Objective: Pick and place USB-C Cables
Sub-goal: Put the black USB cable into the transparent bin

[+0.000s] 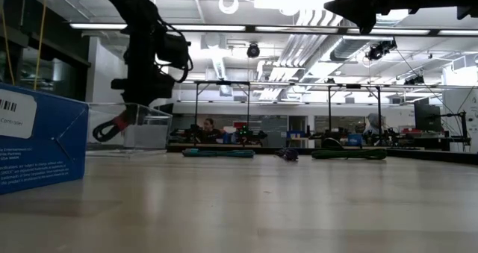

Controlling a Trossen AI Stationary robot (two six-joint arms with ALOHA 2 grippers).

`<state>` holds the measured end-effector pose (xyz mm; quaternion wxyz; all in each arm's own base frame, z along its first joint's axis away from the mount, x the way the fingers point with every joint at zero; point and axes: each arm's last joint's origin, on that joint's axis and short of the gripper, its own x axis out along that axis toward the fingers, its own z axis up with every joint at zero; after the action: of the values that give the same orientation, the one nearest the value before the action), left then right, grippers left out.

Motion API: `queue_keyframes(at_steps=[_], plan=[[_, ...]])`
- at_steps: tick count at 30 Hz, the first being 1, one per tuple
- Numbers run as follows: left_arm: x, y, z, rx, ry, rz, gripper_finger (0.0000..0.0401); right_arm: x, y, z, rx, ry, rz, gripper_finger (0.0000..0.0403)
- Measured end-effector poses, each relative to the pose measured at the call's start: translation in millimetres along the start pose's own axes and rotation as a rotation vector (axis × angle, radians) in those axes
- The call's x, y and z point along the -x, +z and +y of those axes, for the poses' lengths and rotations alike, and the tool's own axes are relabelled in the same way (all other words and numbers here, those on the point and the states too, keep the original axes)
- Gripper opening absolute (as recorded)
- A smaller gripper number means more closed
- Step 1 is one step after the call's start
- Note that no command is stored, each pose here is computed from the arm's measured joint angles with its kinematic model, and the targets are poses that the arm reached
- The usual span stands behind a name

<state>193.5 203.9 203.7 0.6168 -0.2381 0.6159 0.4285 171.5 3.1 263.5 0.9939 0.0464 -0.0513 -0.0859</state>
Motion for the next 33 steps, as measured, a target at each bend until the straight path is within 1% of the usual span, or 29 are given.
queue_keyframes(at_steps=[2, 5, 8, 12, 14, 18, 26, 33], plan=[[1, 0, 0, -0.076, -0.017, -0.007, 0.0008, 0, 0, 0, 0.000, 0.000, 0.000, 0.0246], [6, -1, 1, -0.236, -0.037, -0.030, 0.0008, 0, 0, 0, 0.000, 0.000, 0.000, 0.0246], [8, -3, -1, -0.384, -0.079, -0.025, 0.0008, 0, 0, 0, -0.010, 0.000, 0.000, 0.0246], [3, -10, -6, -0.526, -0.096, -0.003, 0.0008, 0, 0, 0, -0.018, 0.000, 0.001, 0.0246], [0, -14, -8, -0.570, -0.102, 0.016, 0.0008, 0, -1, 0, -0.016, -0.001, 0.009, 0.0246], [-6, -18, -7, -0.575, -0.106, 0.030, 0.0008, 0, -2, 0, -0.022, -0.002, 0.018, 0.0246], [-27, -20, 2, -0.425, -0.159, -0.005, 0.0008, 0, -2, 0, -0.043, -0.002, 0.020, 0.0246], [-33, -26, 4, -0.431, -0.177, 0.018, 0.0008, 0, -2, 0, -0.040, -0.002, 0.020, 0.0246]])
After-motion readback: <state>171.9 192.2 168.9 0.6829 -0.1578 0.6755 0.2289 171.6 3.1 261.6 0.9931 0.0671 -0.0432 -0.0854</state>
